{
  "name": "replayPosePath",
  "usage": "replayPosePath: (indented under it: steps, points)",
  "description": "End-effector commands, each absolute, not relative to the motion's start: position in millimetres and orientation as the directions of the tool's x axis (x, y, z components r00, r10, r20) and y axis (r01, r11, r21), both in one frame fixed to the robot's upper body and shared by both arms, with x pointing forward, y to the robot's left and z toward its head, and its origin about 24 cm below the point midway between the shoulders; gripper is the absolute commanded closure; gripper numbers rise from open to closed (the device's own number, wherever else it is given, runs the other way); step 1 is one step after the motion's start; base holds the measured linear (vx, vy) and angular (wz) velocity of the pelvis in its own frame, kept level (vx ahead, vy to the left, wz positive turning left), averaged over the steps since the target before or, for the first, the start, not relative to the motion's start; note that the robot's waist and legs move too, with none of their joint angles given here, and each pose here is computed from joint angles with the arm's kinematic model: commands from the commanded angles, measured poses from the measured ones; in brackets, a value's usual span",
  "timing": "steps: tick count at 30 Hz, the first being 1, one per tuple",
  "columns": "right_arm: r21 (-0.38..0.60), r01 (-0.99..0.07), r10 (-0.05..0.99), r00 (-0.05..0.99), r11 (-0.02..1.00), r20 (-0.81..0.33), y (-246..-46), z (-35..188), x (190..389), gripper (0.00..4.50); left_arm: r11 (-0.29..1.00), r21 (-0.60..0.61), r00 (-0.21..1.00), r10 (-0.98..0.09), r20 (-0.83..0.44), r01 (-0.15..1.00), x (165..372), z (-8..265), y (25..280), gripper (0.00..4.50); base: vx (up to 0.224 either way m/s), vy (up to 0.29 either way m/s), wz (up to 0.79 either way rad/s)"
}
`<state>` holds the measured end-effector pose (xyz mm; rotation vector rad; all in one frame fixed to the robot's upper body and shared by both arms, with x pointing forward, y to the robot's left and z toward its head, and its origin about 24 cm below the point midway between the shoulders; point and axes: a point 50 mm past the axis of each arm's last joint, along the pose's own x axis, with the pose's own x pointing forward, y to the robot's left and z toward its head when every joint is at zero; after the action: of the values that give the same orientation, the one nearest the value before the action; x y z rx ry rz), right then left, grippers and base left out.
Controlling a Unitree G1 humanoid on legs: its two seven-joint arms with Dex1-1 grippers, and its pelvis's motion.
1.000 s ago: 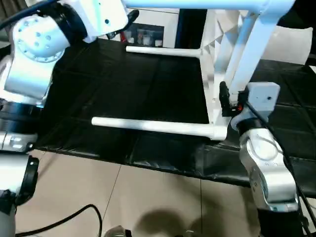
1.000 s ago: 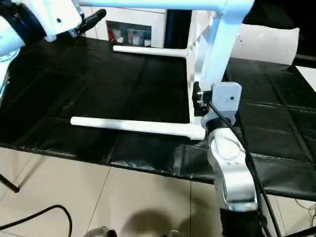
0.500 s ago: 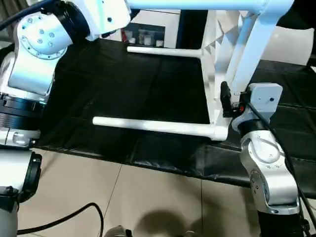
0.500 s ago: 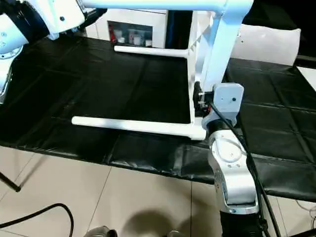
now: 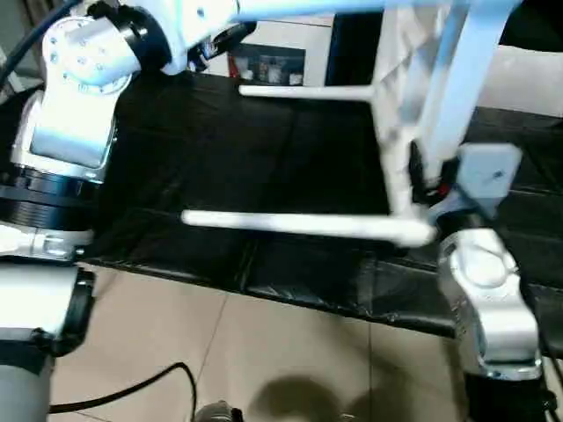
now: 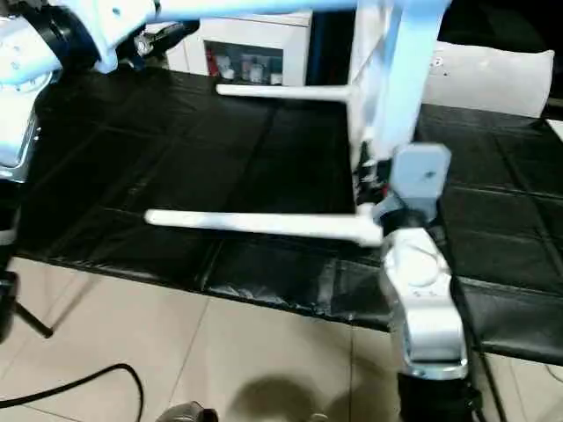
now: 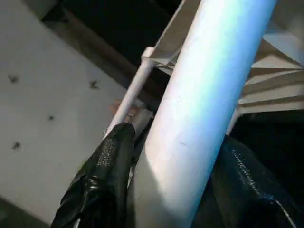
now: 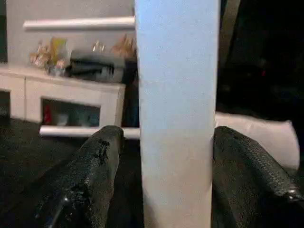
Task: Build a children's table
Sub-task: Flip table
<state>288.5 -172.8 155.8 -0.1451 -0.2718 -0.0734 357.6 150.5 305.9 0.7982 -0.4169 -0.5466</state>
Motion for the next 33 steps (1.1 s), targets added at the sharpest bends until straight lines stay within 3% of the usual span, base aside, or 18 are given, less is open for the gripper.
replayPosePath:
  steps: [1, 9, 12, 18, 20, 21, 26, 30, 33]
  points:
    - [-0.146, 0.003, 0.034, 0.967, 0.989, 0.254, -157.2, 153.2, 290.1, 1.29, 0.816, 0.431, 0.754, -0.548, 0.363, 0.385, 359.3, 320.8, 155.2, 2.35, 0.000, 0.000, 0.00]
    - [-0.146, -0.012, 0.061, 0.941, 0.989, 0.334, -156.8, 167.5, 288.3, 1.29, 0.842, 0.385, 0.735, -0.526, 0.428, 0.378, 349.1, 321.3, 162.3, 2.34, 0.000, 0.000, 0.00]
    - [-0.091, -0.019, 0.050, 0.934, 0.996, 0.355, -155.3, 170.0, 283.4, 1.29, 0.883, 0.320, 0.752, -0.462, 0.471, 0.342, 346.5, 314.5, 175.0, 2.40, 0.000, 0.000, 0.00]
    - [-0.008, -0.016, 0.018, 0.920, 1.000, 0.391, -158.8, 166.1, 270.2, 1.29, 0.889, 0.291, 0.720, -0.457, 0.523, 0.353, 337.3, 296.7, 187.9, 2.47, 0.000, 0.000, 0.00]
    - [0.036, -0.016, 0.001, 0.915, 0.999, 0.404, -161.8, 164.3, 266.7, 1.29, 0.876, 0.320, 0.698, -0.482, 0.530, 0.362, 334.6, 291.9, 188.3, 2.49, 0.000, 0.000, 0.00]
    - [0.065, -0.013, -0.015, 0.913, 0.998, 0.407, -164.1, 162.7, 265.1, 1.03, 0.874, 0.329, 0.700, -0.484, 0.526, 0.358, 334.0, 288.8, 189.7, 2.49, 0.000, 0.000, 0.00]
    - [0.247, 0.022, -0.112, 0.927, 0.969, 0.358, -183.1, 144.4, 264.8, 0.74, 0.861, 0.338, 0.691, -0.508, 0.514, 0.381, 330.8, 275.5, 194.3, 2.52, 0.000, 0.000, 0.00]
    - [0.373, -0.026, -0.092, 0.952, 0.927, 0.293, -192.5, 130.8, 274.6, 0.46, 0.840, 0.359, 0.671, -0.542, 0.506, 0.407, 328.9, 271.4, 194.1, 2.55, 0.000, 0.000, 0.00]
    - [0.396, -0.043, -0.076, 0.957, 0.917, 0.280, -198.5, 128.1, 283.0, 0.15, 0.833, 0.369, 0.670, -0.551, 0.497, 0.411, 329.3, 269.8, 196.4, 2.60, 0.000, 0.000, 0.00]
